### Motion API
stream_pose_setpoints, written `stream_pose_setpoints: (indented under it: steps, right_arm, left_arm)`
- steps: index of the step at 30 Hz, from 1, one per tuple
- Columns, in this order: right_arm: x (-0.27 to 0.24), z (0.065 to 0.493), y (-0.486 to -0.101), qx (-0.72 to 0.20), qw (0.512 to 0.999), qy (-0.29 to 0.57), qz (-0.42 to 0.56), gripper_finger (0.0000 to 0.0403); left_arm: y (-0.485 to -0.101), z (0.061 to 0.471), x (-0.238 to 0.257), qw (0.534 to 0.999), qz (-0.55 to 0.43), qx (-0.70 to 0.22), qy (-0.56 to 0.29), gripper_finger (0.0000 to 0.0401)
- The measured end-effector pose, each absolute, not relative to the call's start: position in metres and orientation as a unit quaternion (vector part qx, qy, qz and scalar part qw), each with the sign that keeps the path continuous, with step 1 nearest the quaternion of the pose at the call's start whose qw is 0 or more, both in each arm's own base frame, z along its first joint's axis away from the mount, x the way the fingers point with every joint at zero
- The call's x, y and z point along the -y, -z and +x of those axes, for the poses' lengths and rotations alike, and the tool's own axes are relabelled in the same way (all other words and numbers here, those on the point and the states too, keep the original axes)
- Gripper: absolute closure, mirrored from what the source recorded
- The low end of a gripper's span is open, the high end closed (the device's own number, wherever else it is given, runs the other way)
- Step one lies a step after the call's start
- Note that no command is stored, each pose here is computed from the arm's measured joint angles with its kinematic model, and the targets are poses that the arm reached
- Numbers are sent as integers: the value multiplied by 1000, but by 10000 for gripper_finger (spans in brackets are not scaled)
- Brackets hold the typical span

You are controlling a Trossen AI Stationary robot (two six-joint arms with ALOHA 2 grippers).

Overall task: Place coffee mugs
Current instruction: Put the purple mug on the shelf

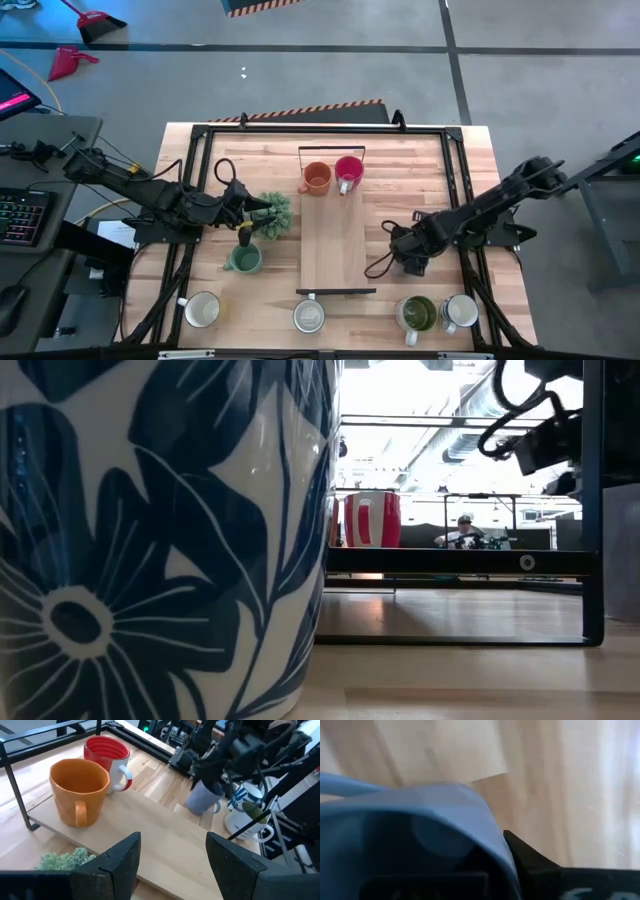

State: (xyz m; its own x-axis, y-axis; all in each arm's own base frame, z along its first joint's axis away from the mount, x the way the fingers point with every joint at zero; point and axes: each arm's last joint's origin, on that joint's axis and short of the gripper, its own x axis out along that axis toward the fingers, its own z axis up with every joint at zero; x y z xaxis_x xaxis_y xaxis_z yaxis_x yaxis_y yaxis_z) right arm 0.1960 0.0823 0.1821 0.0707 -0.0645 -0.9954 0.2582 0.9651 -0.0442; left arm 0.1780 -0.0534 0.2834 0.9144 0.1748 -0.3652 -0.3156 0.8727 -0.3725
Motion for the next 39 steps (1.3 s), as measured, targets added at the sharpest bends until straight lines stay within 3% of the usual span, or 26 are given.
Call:
stream_pose_setpoints:
  steps: [6, 14, 22, 39]
  right_arm:
    - [-71, 184, -210, -644, 751, 119, 87, 401]
    - [-59, 162, -288, -571, 796, 156, 128, 402]
    - [-47, 169, -350, -494, 832, 183, 173, 402]
    - [-23, 273, -360, -514, 802, 236, 194, 403]
  left_arm:
    - [-282, 178, 53, 954, -214, -167, -130, 188]
    - [-282, 178, 53, 956, -203, -169, -128, 188]
    - [-282, 177, 53, 958, -190, -175, -128, 188]
    - [-276, 175, 52, 954, -176, -204, -133, 188]
